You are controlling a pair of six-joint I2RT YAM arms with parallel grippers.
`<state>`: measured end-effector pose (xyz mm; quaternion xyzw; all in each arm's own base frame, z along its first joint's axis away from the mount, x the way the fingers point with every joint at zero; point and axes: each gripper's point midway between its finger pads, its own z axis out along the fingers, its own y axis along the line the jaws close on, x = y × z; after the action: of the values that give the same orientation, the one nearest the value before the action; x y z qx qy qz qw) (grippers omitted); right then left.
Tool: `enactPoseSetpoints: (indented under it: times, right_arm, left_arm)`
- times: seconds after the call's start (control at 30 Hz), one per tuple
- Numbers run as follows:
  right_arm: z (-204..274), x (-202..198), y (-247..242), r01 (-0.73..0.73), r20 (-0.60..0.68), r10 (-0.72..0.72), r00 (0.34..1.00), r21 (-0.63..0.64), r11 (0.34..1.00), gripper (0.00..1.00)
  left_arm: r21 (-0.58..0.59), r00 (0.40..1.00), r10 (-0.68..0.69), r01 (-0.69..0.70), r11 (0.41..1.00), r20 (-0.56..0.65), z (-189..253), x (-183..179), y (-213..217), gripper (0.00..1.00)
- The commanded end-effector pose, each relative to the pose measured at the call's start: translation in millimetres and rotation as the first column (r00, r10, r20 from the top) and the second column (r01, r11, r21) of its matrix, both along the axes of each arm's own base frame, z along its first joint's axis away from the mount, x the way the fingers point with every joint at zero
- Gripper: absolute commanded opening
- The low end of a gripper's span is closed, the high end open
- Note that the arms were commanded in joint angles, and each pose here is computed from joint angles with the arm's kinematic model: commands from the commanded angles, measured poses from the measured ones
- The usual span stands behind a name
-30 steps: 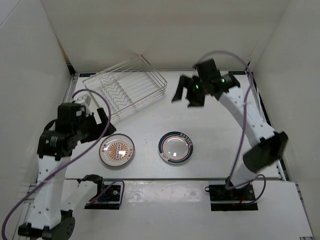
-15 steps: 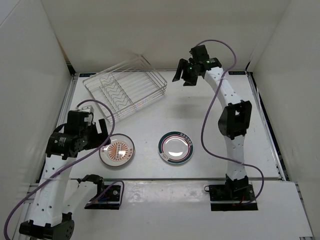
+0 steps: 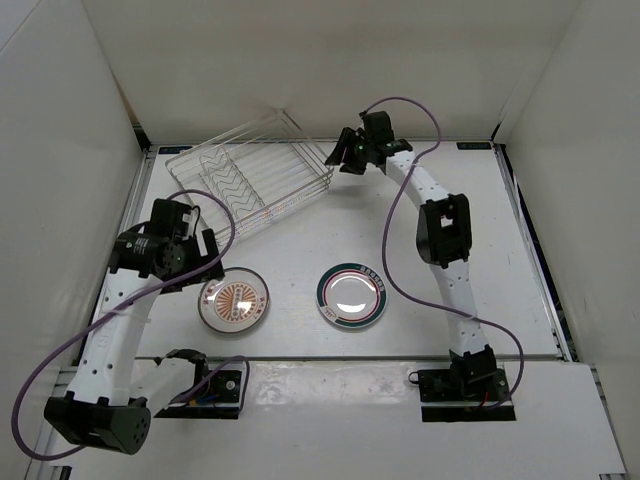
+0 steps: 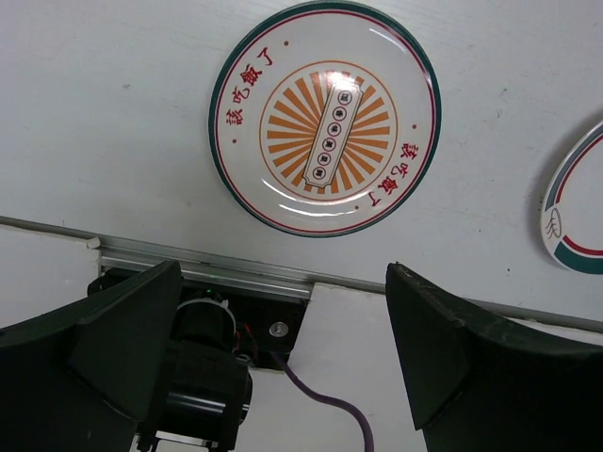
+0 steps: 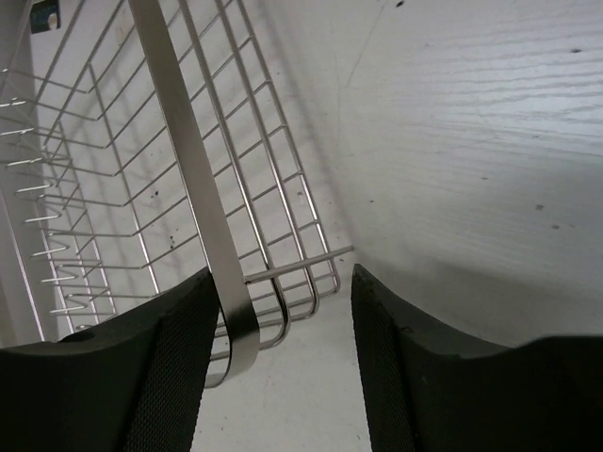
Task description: Unload the plates from the dish rack
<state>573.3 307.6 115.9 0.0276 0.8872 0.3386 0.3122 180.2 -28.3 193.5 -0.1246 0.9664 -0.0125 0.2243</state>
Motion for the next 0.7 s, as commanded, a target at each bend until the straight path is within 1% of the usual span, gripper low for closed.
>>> enactPoseSetpoints:
  times: [0.0,0.03,0.07,0.13,0.17,0.2,0.23,0.27,0.3,0.33,0.37,0.4,0.43,0.47,0.5,0.53,0.57,0.6,0.67]
  right_arm:
    - [20.0,18.0,13.8,0.007,0.085,-0.013,0.996,0.079,0.997,0.59]
    - [12.2,14.9,20.5,-0.019,0.08,0.013,0.997,0.078,0.997,0.54]
    - [10.2,12.7,21.0,-0.025,0.076,0.02,0.997,0.064,0.998,0.54]
    - [6.7,5.7,30.9,-0.064,0.104,0.062,0.993,0.019,0.998,0.49]
    - [1.2,0.0,33.4,-0.085,0.103,0.086,0.991,-0.016,0.996,0.42]
    - [5.5,-5.5,41.7,-0.103,0.12,0.106,0.987,-0.031,0.994,0.39]
    - [2.2,-5.0,42.1,-0.104,0.146,0.115,0.983,-0.077,0.992,0.34]
    - [10.8,-8.3,43.5,-0.106,0.161,0.119,0.98,-0.088,0.99,0.21]
    - [12.3,-9.2,45.0,-0.106,0.174,0.124,0.977,-0.106,0.989,0.13]
    - [17.5,-9.1,47.2,-0.09,0.209,0.12,0.971,-0.15,0.985,0.04]
    - [30.0,-12.2,47.3,-0.08,0.227,0.115,0.967,-0.158,0.984,0.0]
    - [31.5,-17.6,54.9,-0.07,0.24,0.114,0.964,-0.185,0.98,0.0]
    - [35.0,-18.3,52.5,-0.056,0.258,0.113,0.96,-0.218,0.974,0.0]
    - [46.2,-21.6,54.4,-0.045,0.273,0.107,0.956,-0.222,0.974,0.0]
    - [45.5,-26.3,53.9,-0.035,0.258,0.098,0.961,-0.24,0.97,0.0]
    - [48.9,-21.5,45.8,0.021,0.273,0.054,0.96,-0.267,0.963,0.0]
    - [58.5,-26.1,48.1,0.029,0.286,0.052,0.957,-0.272,0.962,0.0]
    - [51.5,-26.9,40.8,0.058,0.272,0.027,0.962,-0.3,0.952,0.0]
    - [57.4,-32.5,38.2,0.093,0.274,-0.003,0.962,-0.315,0.944,0.0]
  left_arm:
    - [0.017,0.999,-0.015,0.015,1.0,-0.042,10.0,-15.3,3.6,1.0]
    - [0.022,0.999,-0.016,0.017,1.0,-0.049,9.5,-14.9,4.5,1.0]
    - [0.028,0.998,-0.038,0.04,0.999,-0.051,12.1,-12.5,4.2,1.0]
    - [0.033,0.995,-0.055,0.058,0.998,-0.08,11.5,-13.2,4.1,1.0]
    - [0.042,0.992,-0.072,0.076,0.996,-0.107,8.6,-11.6,4.6,1.0]
    - [0.044,0.99,-0.077,0.083,0.996,-0.115,10.8,-12.0,4.6,1.0]
    - [0.046,0.989,-0.078,0.085,0.995,-0.127,10.4,-12.4,5.1,1.0]
    - [0.05,0.985,-0.086,0.094,0.994,-0.151,9.4,-15.0,5.9,1.0]
    - [0.054,0.983,-0.097,0.106,0.993,-0.156,9.4,-14.2,6.2,1.0]
    - [0.061,0.978,-0.103,0.116,0.991,-0.179,7.7,-17.6,7.4,1.0]
    - [0.066,0.975,-0.105,0.12,0.991,-0.193,7.0,-19.9,8.9,1.0]
    - [0.076,0.973,-0.11,0.128,0.989,-0.204,5.8,-21.1,10.8,1.0]
    - [0.08,0.973,-0.113,0.131,0.988,-0.201,5.7,-22.4,11.4,1.0]
    - [0.082,0.972,-0.113,0.133,0.988,-0.208,5.2,-23.8,12.3,1.0]
    - [0.088,0.971,-0.118,0.139,0.986,-0.208,4.8,-24.7,13.6,1.0]
    - [0.092,0.972,-0.117,0.138,0.986,-0.205,5.0,-26.1,14.7,1.0]
    - [0.092,0.972,-0.118,0.139,0.986,-0.205,4.5,-26.4,14.5,1.0]
    - [0.097,0.974,-0.121,0.141,0.985,-0.194,6.0,-26.8,15.6,1.0]
    - [0.097,0.973,-0.122,0.143,0.985,-0.195,4.9,-28.4,15.9,1.0]
